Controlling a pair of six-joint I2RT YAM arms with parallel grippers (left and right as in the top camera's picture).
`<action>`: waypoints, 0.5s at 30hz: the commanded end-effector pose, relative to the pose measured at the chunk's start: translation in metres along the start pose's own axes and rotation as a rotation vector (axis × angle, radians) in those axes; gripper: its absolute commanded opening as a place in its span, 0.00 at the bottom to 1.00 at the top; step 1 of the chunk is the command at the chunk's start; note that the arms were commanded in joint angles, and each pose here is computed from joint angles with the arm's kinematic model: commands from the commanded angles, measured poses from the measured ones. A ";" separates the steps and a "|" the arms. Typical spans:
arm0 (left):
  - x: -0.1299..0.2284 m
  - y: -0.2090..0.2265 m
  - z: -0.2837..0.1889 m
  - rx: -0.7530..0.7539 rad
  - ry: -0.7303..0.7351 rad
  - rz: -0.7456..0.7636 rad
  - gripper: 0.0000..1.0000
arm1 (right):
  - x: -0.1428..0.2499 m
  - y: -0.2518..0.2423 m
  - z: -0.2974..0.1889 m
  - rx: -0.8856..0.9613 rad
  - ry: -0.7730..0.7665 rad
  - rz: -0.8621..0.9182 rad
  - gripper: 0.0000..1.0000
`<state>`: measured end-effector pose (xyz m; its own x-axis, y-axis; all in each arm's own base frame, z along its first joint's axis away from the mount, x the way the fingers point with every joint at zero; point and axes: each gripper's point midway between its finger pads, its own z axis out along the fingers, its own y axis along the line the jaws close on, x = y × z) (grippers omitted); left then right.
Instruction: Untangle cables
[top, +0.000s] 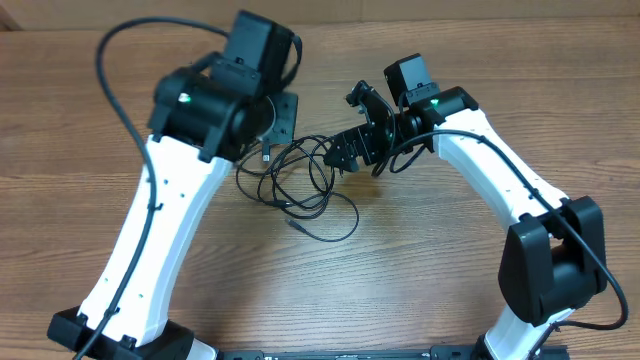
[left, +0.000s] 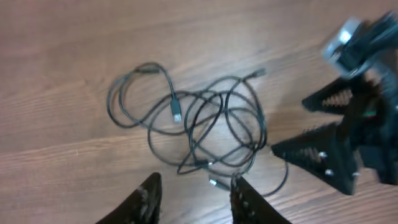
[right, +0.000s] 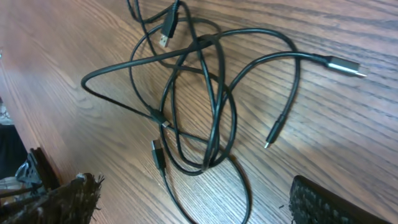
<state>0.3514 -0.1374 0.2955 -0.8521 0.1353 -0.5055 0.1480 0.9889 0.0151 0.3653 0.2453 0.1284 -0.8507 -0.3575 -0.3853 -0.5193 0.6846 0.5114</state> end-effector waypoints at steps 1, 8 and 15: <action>0.024 0.003 0.003 -0.025 0.018 0.002 0.34 | -0.002 0.008 -0.004 -0.002 -0.014 -0.021 0.97; 0.070 0.007 0.018 0.019 -0.010 -0.033 0.39 | -0.002 0.010 -0.002 -0.005 -0.011 -0.026 0.98; 0.104 0.010 0.055 0.024 -0.026 -0.004 0.43 | 0.000 0.015 0.001 -0.010 -0.002 -0.014 0.95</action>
<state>0.2984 -0.1185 0.2220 -0.8197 0.1007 -0.5639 0.1394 0.9899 -0.0259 0.3620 0.2505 0.1283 -0.8493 -0.3646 -0.3818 -0.5228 0.6811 0.5126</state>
